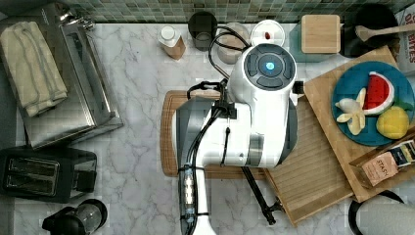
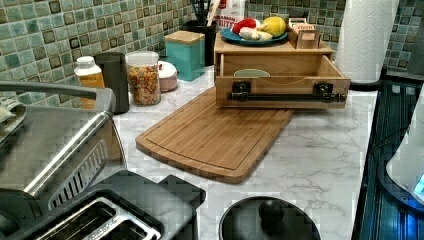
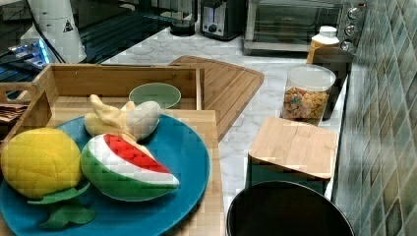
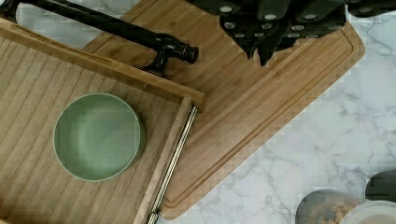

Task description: Close the drawer.

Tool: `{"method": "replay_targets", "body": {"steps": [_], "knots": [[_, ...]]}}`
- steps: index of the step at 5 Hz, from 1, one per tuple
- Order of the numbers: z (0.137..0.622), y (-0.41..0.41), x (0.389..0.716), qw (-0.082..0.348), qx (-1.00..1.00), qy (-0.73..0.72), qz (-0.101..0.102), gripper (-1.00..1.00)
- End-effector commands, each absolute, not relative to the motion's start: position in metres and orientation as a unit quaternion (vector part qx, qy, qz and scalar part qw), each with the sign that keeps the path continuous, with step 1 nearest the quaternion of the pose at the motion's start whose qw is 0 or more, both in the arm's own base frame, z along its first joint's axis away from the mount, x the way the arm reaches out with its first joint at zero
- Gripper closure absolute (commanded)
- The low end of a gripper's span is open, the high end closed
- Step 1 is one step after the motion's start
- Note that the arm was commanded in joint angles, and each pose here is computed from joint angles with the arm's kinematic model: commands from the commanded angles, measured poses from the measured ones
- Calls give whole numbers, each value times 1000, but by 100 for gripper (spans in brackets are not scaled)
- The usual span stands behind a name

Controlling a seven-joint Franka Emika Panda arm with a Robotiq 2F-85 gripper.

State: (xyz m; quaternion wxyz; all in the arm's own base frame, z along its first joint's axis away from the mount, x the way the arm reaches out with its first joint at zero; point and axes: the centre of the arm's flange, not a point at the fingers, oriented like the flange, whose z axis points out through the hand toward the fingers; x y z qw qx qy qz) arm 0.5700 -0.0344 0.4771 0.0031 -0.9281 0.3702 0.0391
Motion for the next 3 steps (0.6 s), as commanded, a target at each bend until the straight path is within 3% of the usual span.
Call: {"method": "replay_targets", "body": {"steps": [1, 2, 3], "knots": [[477, -34, 570, 7, -927, 372, 41, 100], [470, -20, 555, 12, -941, 338, 30, 100], [463, 0, 528, 22, -977, 210, 1, 100]]}}
